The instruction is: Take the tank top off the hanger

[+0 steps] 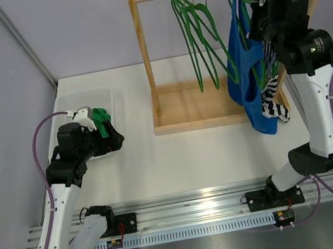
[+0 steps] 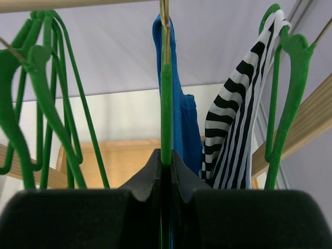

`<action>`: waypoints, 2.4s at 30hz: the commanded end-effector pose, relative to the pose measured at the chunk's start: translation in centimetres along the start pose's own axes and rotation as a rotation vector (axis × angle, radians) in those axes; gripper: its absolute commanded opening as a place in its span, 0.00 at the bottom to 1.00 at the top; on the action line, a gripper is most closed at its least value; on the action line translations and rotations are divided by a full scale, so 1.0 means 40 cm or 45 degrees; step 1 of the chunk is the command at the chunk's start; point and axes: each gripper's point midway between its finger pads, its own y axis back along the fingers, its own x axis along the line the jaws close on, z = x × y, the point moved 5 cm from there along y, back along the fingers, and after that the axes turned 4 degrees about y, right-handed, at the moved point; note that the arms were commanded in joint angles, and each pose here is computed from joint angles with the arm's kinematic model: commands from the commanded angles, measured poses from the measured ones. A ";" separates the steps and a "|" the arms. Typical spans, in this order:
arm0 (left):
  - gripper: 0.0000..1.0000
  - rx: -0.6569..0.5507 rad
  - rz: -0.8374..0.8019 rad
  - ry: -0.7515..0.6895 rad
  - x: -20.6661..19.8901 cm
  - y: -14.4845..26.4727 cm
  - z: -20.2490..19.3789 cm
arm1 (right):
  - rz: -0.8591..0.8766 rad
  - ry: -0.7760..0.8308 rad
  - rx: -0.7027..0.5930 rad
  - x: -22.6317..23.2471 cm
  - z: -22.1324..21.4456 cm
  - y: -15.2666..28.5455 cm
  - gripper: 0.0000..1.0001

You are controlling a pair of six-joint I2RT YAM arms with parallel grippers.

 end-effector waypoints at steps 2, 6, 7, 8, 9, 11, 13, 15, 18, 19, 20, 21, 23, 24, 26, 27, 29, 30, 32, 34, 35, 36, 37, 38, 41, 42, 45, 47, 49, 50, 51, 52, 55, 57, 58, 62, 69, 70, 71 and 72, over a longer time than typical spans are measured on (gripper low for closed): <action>0.99 -0.043 -0.069 -0.041 -0.017 0.001 0.010 | 0.102 -0.041 -0.227 0.006 0.088 0.060 0.00; 0.99 -0.048 -0.080 -0.048 -0.021 0.005 0.008 | 0.108 -0.018 -0.270 0.003 0.089 0.066 0.00; 0.99 -0.047 -0.081 -0.049 -0.022 0.005 0.007 | 0.115 -0.013 -0.264 0.004 0.087 0.068 0.00; 0.99 -0.051 -0.088 -0.051 -0.024 0.007 0.008 | 0.125 -0.013 -0.259 0.005 0.085 0.071 0.00; 0.99 -0.052 -0.091 -0.051 -0.025 0.007 0.008 | 0.164 -0.014 -0.251 0.011 0.080 0.084 0.00; 0.99 -0.051 -0.137 -0.063 -0.037 0.011 0.009 | 0.209 -0.024 -0.244 0.017 0.072 0.103 0.00; 0.99 -0.074 -0.189 -0.077 -0.052 0.026 0.012 | 0.260 -0.042 -0.248 0.019 0.058 0.140 0.00; 0.99 -0.107 -0.266 -0.098 -0.072 0.042 0.015 | 0.294 -0.055 -0.248 0.015 0.035 0.177 0.00; 0.99 -0.149 -0.360 -0.129 -0.100 0.068 0.018 | 0.267 -0.089 -0.218 -0.008 -0.010 0.225 0.00; 0.99 -0.150 -0.382 -0.136 -0.106 0.071 0.017 | 0.262 -0.098 -0.210 -0.013 -0.023 0.236 0.00; 0.99 -0.159 -0.431 -0.150 -0.121 0.080 0.018 | 0.262 -0.109 -0.224 -0.025 -0.033 0.273 0.00; 0.99 -0.163 -0.457 -0.158 -0.130 0.085 0.020 | 0.265 -0.108 -0.176 -0.023 -0.069 0.268 0.00; 0.99 -0.173 -0.518 -0.164 -0.154 0.096 0.024 | 0.268 -0.126 -0.142 -0.028 -0.102 0.289 0.00; 0.99 -0.187 -0.543 -0.164 -0.164 0.104 0.027 | 0.285 -0.131 -0.105 -0.032 -0.139 0.312 0.00; 0.99 -0.224 -0.623 -0.155 -0.196 0.120 0.037 | 0.316 -0.163 -0.061 -0.035 -0.181 0.351 0.00; 0.99 -0.245 -0.653 -0.155 -0.208 0.131 0.039 | 0.357 -0.159 -0.004 -0.023 -0.217 0.350 0.00; 0.99 -0.274 -0.708 -0.142 -0.237 0.144 0.043 | 0.444 -0.159 0.080 -0.008 -0.276 0.374 0.00; 0.99 -0.283 -0.723 -0.137 -0.247 0.148 0.043 | 0.468 -0.161 0.110 -0.005 -0.296 0.383 0.00; 0.99 -0.311 -0.746 -0.117 -0.271 0.152 0.044 | 0.515 -0.163 0.199 0.001 -0.355 0.403 0.00; 0.99 -0.299 -0.788 -0.113 -0.296 0.151 0.023 | 0.533 -0.169 0.243 0.002 -0.392 0.416 0.00; 0.99 -0.339 -0.795 -0.088 -0.306 0.148 0.030 | 0.538 -0.180 0.270 0.001 -0.424 0.424 0.00; 0.99 -0.345 -0.813 -0.079 -0.316 0.147 0.026 | 0.555 -0.197 0.293 0.006 -0.442 0.430 0.00; 0.99 -0.346 -0.839 -0.061 -0.333 0.139 0.014 | 0.586 -0.202 0.308 0.012 -0.458 0.435 0.00; 0.99 -0.339 -0.849 -0.056 -0.344 0.132 0.006 | 0.662 -0.210 0.349 0.027 -0.489 0.446 0.00; 0.99 -0.325 -0.855 -0.049 -0.383 0.109 -0.026 | 0.847 -0.233 0.416 0.064 -0.543 0.467 0.00; 0.99 -0.315 -0.868 -0.055 -0.396 0.108 -0.037 | 0.907 -0.264 0.435 0.078 -0.553 0.474 0.00; 0.99 -0.326 -0.829 -0.059 -0.433 0.089 -0.067 | 1.125 -0.342 0.464 0.121 -0.585 0.495 0.00; 0.99 -0.320 -0.816 -0.078 -0.455 0.081 -0.090 | 1.198 -0.380 0.459 0.134 -0.597 0.504 0.00; 0.99 -0.312 -0.796 -0.109 -0.469 0.077 -0.107 | 1.253 -0.402 0.442 0.143 -0.601 0.508 0.00; 0.99 -0.289 -0.765 -0.134 -0.475 0.060 -0.123 | 1.288 -0.414 0.445 0.149 -0.602 0.511 0.00; 0.99 -0.277 -0.773 -0.157 -0.491 0.066 -0.130 | 1.318 -0.445 0.459 0.156 -0.600 0.515 0.00; 0.98 -0.277 -0.729 -0.181 -0.491 0.054 -0.137 | 1.374 -0.455 0.458 0.164 -0.598 0.520 0.00; 0.93 -0.256 -0.700 -0.234 -0.519 0.040 -0.153 | 1.408 -0.478 0.448 0.169 -0.584 0.524 0.00; 0.89 -0.241 -0.661 -0.258 -0.526 0.021 -0.164 | 1.425 -0.482 0.444 0.170 -0.579 0.530 0.00; 0.88 -0.249 -0.633 -0.259 -0.524 0.017 -0.159 | 1.452 -0.482 0.443 0.172 -0.575 0.536 0.00; 0.64 -0.256 -0.603 -0.275 -0.527 0.002 -0.162 | 1.472 -0.472 0.444 0.172 -0.575 0.542 0.00; 0.15 -0.266 -0.540 -0.279 -0.513 -0.006 -0.160 | 1.351 -0.411 0.477 0.160 -0.604 0.510 0.00; 0.10 -0.278 -0.537 -0.267 -0.509 0.003 -0.150 | 1.323 -0.396 0.474 0.157 -0.607 0.502 0.00; 0.06 -0.288 -0.529 -0.258 -0.505 0.009 -0.143 | 1.320 -0.371 0.465 0.155 -0.609 0.498 0.00; 0.01 -0.285 -0.506 -0.262 -0.493 0.012 -0.142 | 1.324 -0.364 0.463 0.156 -0.609 0.498 0.00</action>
